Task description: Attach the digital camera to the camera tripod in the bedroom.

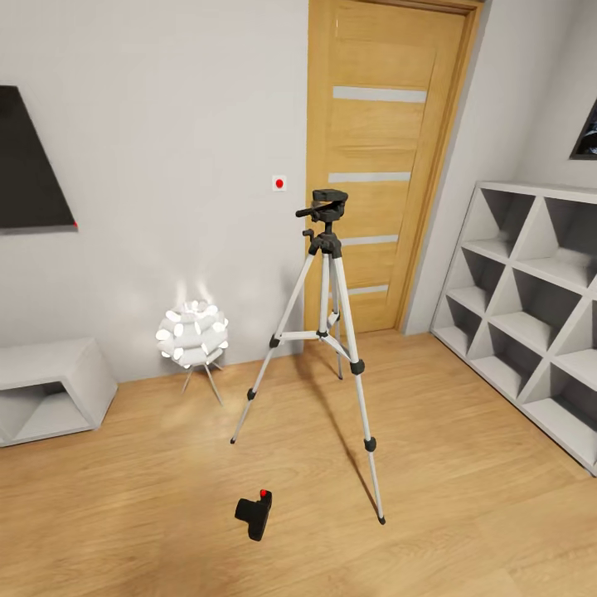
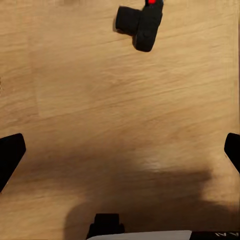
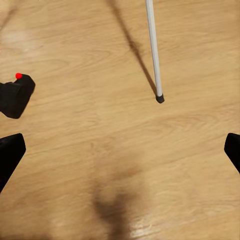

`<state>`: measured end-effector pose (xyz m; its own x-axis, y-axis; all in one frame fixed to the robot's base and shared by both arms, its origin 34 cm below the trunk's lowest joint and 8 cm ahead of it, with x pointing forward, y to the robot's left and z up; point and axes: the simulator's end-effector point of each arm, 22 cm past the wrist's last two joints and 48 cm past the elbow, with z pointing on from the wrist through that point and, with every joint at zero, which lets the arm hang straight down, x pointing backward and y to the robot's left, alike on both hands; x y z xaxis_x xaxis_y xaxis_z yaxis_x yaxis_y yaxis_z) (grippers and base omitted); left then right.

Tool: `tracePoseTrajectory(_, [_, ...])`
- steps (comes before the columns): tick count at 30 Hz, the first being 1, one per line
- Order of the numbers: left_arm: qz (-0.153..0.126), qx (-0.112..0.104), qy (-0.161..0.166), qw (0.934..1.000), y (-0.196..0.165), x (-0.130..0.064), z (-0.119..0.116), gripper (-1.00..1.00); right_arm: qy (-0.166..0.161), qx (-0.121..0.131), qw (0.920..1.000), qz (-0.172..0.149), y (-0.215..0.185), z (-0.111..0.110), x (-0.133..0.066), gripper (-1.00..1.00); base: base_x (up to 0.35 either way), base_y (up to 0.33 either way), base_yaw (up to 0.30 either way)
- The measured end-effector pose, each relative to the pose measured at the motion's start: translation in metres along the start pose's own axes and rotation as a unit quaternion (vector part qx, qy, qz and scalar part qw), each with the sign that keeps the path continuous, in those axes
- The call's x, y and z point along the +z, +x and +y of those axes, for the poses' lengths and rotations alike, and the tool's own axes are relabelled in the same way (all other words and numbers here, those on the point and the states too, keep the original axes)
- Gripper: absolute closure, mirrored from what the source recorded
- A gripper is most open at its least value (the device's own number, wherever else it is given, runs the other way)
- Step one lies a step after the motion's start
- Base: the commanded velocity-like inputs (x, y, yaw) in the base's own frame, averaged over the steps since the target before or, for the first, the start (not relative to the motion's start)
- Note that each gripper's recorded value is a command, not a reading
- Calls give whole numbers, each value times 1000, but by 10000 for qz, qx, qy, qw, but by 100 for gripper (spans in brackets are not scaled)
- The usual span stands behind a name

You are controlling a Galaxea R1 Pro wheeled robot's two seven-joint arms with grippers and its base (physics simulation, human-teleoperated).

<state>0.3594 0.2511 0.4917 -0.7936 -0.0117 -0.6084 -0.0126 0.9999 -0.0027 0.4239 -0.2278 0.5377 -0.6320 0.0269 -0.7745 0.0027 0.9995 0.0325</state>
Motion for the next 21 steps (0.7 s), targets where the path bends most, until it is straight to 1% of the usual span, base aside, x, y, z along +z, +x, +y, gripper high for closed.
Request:
tracePoseTrajectory(1, [-155,6,2,9999,-14,3,0,-100,0,0,10000,3,0,0,0,-100,0,0,0])
tracePoseTrajectory(2, [-244,8,3,9997,-22,4,0,-100,-1,0,10000,5,0,0,0,-100,0,0,0])
tracePoseTrajectory(3, [-523,13,5,9986,-48,7,0,-100,2,1,10000,9,1,0,0,-100,0,0,0])
tracePoseTrajectory(4, [-740,14,5,9973,-69,9,0,-100,3,2,10000,10,1,0,0,-100,0,0,0])
tracePoseTrajectory(7, [-1101,14,6,9939,-103,9,0,-100,10,5,10000,12,1,-1,0,-100,0,0,0])
tracePoseTrajectory(8, [-1339,14,8,9910,-125,8,0,-100,15,7,10000,12,1,-1,0,-100,0,0,0])
tracePoseTrajectory(9, [-1465,13,9,9892,-137,7,0,-100,18,8,10000,13,1,-1,0,-100,0,0,0])
tracePoseTrajectory(10, [-1681,13,11,9858,-157,4,-1,-100,23,10,10000,13,1,-2,0,-100,0,0,0])
tracePoseTrajectory(12, [-1891,11,13,9820,-175,-1,-1,-100,26,11,10000,13,1,-2,0,-100,0,0,0])
tracePoseTrajectory(14, [-2278,8,17,9737,-210,-12,-1,-100,29,12,10000,13,1,-2,0,-100,0,0,0])
tracePoseTrajectory(16, [-2488,6,19,9685,-228,-20,-1,-100,29,12,10000,13,1,-2,0,-100,0,0,0])
tracePoseTrajectory(17, [-2684,3,22,9633,-244,-30,-2,-100,30,12,10000,13,1,-2,0,-100,0,0,0])
tracePoseTrajectory(20, [-2971,0,26,9548,-266,-48,-2,-100,30,13,10000,11,1,-2,0,-100,0,0,0])
tracePoseTrajectory(21, [-3133,1,28,9497,-278,-62,-2,-100,30,13,10000,9,1,-2,0,-100,0,0,0])
